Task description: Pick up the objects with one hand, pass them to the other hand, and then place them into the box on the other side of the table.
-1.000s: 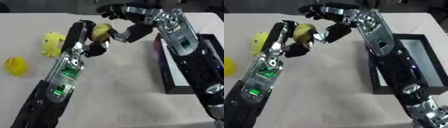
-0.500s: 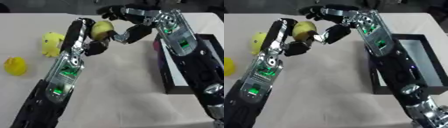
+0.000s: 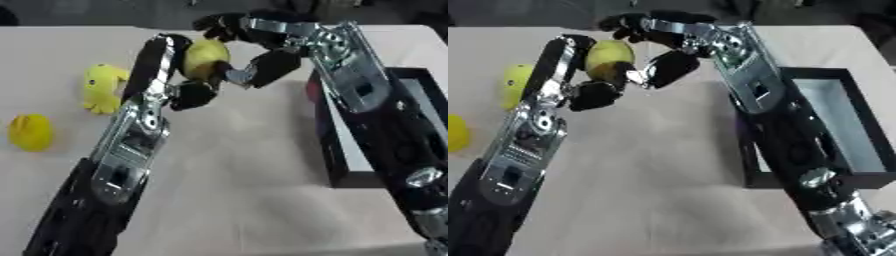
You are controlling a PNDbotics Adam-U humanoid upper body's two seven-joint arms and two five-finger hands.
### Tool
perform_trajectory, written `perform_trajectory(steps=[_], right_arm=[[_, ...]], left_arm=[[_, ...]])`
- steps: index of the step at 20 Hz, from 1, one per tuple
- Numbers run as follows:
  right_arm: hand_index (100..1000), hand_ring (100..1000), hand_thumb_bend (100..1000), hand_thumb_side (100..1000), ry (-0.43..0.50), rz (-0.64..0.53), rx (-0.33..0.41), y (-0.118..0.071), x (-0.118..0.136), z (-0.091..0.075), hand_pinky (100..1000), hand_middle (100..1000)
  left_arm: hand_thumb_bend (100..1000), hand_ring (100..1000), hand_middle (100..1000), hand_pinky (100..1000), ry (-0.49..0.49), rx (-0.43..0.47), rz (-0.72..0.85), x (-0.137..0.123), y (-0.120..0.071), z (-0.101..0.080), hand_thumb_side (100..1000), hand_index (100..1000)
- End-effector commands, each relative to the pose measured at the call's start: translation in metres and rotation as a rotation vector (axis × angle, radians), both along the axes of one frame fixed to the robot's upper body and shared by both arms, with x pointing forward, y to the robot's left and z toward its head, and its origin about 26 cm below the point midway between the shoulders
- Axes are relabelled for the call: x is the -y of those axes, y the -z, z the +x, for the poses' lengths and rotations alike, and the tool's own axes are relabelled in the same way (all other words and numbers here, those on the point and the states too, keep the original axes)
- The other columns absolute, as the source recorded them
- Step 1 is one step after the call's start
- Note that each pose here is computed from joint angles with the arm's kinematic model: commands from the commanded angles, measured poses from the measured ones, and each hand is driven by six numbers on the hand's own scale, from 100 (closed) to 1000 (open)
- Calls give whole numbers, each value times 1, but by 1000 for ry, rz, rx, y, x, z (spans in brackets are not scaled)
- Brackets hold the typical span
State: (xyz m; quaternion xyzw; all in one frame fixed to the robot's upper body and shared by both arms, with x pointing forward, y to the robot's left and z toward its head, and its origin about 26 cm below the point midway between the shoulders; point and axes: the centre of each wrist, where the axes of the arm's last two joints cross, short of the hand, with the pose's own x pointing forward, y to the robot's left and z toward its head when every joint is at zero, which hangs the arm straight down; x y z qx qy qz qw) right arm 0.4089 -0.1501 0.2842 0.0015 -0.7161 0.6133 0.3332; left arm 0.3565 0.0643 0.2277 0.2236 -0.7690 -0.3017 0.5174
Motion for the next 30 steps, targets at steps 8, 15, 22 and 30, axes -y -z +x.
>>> perform_trajectory(steps=[8, 15, 22, 30], right_arm=[[971, 1000, 100, 208, 89, 28, 31, 0, 3, 5, 1000, 1000], [867, 1000, 100, 207, 82, 76, 29, 2, 2, 6, 1000, 1000], [681, 1000, 100, 199, 50, 127, -8, 1, 0, 4, 1000, 1000], [552, 1000, 100, 198, 130, 242, -51, 2, 1, 5, 988, 949]], left_arm=[[182, 471, 335, 714, 54, 49, -35, 9, -16, -8, 100, 486], [169, 471, 337, 715, 52, 48, -51, 11, -16, -8, 100, 498], [162, 470, 336, 715, 48, 45, -58, 14, -14, -6, 100, 503], [144, 476, 354, 719, 68, 64, -63, 20, -17, -8, 100, 533]])
